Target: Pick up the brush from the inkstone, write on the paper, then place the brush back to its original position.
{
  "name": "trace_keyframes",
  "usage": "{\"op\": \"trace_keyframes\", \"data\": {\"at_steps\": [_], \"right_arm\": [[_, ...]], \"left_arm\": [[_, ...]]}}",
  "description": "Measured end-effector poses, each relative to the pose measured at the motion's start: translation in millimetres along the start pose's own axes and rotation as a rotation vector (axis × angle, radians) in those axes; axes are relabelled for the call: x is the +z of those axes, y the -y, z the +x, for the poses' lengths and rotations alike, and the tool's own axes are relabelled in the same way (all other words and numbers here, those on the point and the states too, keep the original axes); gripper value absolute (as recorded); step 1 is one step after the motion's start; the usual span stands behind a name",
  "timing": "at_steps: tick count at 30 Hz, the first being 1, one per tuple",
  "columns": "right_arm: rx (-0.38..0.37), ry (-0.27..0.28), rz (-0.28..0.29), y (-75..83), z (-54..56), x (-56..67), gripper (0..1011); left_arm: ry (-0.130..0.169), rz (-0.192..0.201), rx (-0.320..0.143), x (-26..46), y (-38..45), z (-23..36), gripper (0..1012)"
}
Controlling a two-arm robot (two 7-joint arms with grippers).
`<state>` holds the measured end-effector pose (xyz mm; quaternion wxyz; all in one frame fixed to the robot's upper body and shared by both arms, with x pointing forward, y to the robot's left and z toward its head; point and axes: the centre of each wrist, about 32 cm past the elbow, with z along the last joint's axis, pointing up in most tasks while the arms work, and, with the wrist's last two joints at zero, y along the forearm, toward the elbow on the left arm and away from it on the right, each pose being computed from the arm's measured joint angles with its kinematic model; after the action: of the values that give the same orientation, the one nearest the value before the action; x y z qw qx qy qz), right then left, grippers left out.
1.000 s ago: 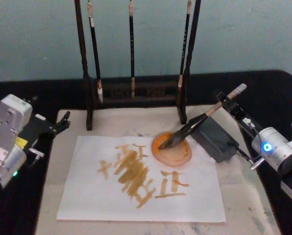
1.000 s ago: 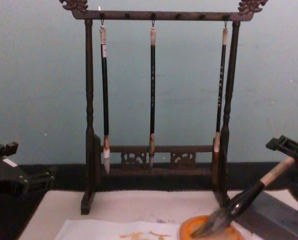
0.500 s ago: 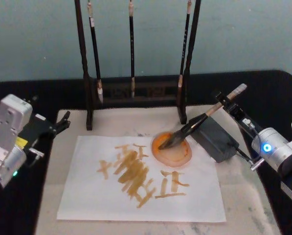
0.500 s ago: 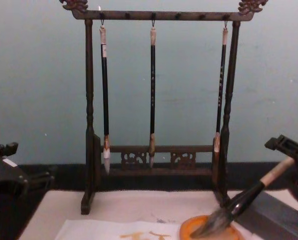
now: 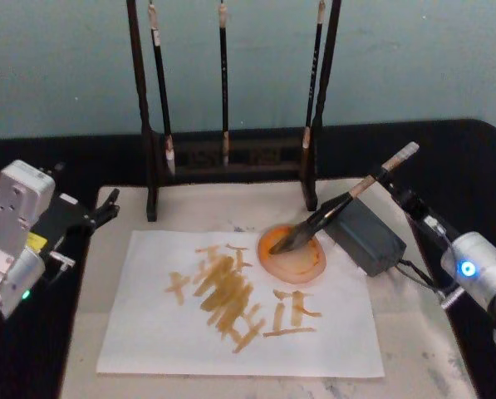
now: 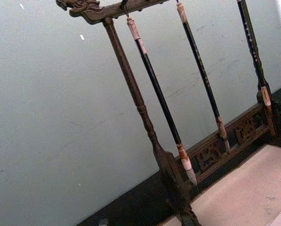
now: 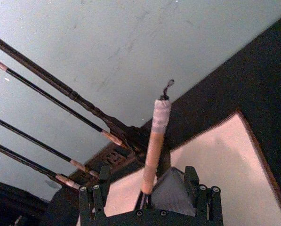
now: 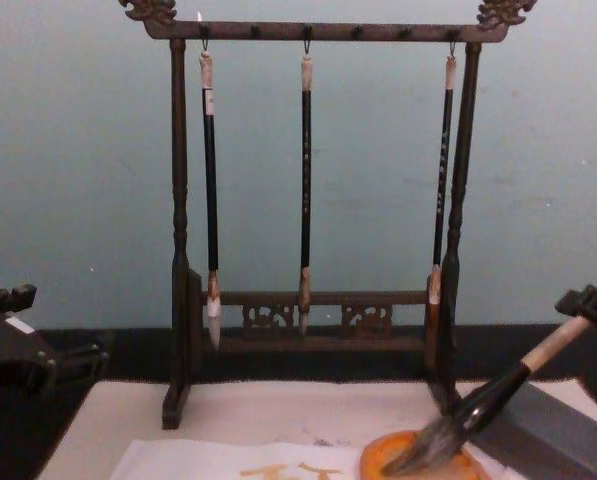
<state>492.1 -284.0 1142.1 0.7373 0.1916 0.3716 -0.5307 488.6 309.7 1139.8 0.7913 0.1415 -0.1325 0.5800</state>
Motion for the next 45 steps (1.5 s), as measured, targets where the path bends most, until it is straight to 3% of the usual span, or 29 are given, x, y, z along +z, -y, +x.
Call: {"op": "trace_keyframes", "data": {"at_steps": [8, 15, 19, 23, 30, 31, 32, 37, 41, 45], "right_arm": [[-0.025, 0.065, 0.009, 20.2, -7.1, -6.2, 1000], [-0.051, 0.271, 0.052, 26.6, -24.1, -14.5, 1000], [-0.072, 0.436, 0.077, 26.5, -34.7, -23.7, 1000], [-0.087, 0.553, 0.090, 23.6, -40.5, -31.6, 1000], [-0.136, 0.791, 0.103, 15.6, -44.1, -49.9, 1000], [-0.136, 0.791, 0.103, 15.6, -44.1, -49.9, 1000], [-0.147, 0.836, 0.105, 14.3, -44.0, -53.7, 1000], [-0.172, 0.950, 0.113, 11.0, -42.7, -64.6, 1000], [-0.183, 0.998, 0.114, 9.8, -41.4, -70.1, 1000], [-0.187, 1.012, 0.113, 9.0, -40.6, -72.7, 1000]], "left_arm": [[0.000, 0.000, 0.000, 0.0, 0.0, 0.0, 1010], [0.000, 0.000, 0.000, 0.0, 0.0, 0.0, 1010], [0.000, 0.000, 0.000, 0.0, 0.0, 0.0, 1010], [0.000, 0.000, 0.000, 0.0, 0.0, 0.0, 1010], [0.000, 0.000, 0.000, 0.0, 0.0, 0.0, 1010], [0.000, 0.000, 0.000, 0.0, 0.0, 0.0, 1010], [0.000, 0.000, 0.000, 0.0, 0.0, 0.0, 1010], [0.000, 0.000, 0.000, 0.0, 0.0, 0.0, 1010], [0.000, 0.000, 0.000, 0.0, 0.0, 0.0, 1010], [0.000, 0.000, 0.000, 0.0, 0.0, 0.0, 1010]]}}
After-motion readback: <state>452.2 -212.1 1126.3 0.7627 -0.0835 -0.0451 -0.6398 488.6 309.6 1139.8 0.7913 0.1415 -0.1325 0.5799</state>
